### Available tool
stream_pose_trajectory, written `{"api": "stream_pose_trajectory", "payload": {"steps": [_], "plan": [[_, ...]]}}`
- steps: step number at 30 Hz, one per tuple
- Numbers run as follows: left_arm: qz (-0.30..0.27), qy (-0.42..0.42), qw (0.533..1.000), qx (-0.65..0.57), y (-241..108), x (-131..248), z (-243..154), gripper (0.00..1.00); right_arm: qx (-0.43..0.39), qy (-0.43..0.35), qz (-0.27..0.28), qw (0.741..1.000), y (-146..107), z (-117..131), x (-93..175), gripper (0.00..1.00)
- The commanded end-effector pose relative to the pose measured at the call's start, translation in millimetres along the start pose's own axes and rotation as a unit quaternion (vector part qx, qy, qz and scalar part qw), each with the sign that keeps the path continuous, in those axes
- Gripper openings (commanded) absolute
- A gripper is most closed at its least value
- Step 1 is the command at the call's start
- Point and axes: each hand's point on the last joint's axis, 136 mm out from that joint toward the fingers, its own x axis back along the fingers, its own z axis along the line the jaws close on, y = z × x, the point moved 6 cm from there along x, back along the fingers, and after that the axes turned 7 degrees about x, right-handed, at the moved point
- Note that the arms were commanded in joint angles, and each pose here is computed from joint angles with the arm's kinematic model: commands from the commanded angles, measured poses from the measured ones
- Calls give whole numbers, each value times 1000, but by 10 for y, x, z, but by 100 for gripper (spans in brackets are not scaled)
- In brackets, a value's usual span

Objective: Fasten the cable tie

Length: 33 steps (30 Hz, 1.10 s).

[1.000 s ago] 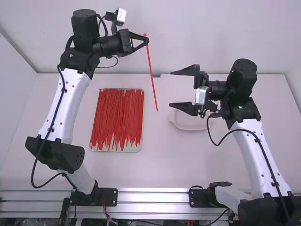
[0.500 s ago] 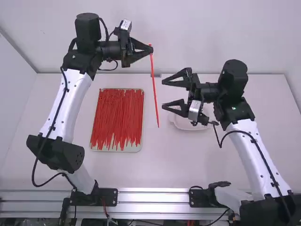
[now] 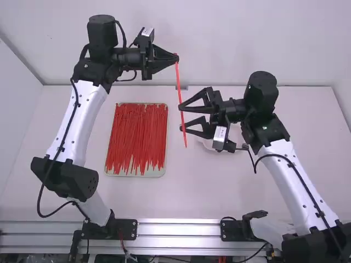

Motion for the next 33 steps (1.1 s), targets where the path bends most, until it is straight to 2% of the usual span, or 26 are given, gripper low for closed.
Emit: {"api": "stream_pose_trajectory", "payload": {"steps": [1,4,6,7,22,33], "plan": [[13,-5,1000,-20,-76,23,-52,2,14,-2,-14,1000,38,-90,-17,77],[12,-4,1000,-14,-63,62,-40,2,14,-4,-31,999,76,-93,-1,59],[13,-4,1000,-16,-68,55,-36,2,12,-5,-42,999,98,-95,17,41],[13,-4,1000,-16,-67,56,-36,2,10,-5,-42,999,97,-96,27,35],[10,-3,1000,-24,-64,48,-35,2,8,-6,-57,998,138,-97,-39,37],[-2,-2,1000,-26,-22,87,-29,2,-2,-5,-58,998,140,-97,-44,31]]}}
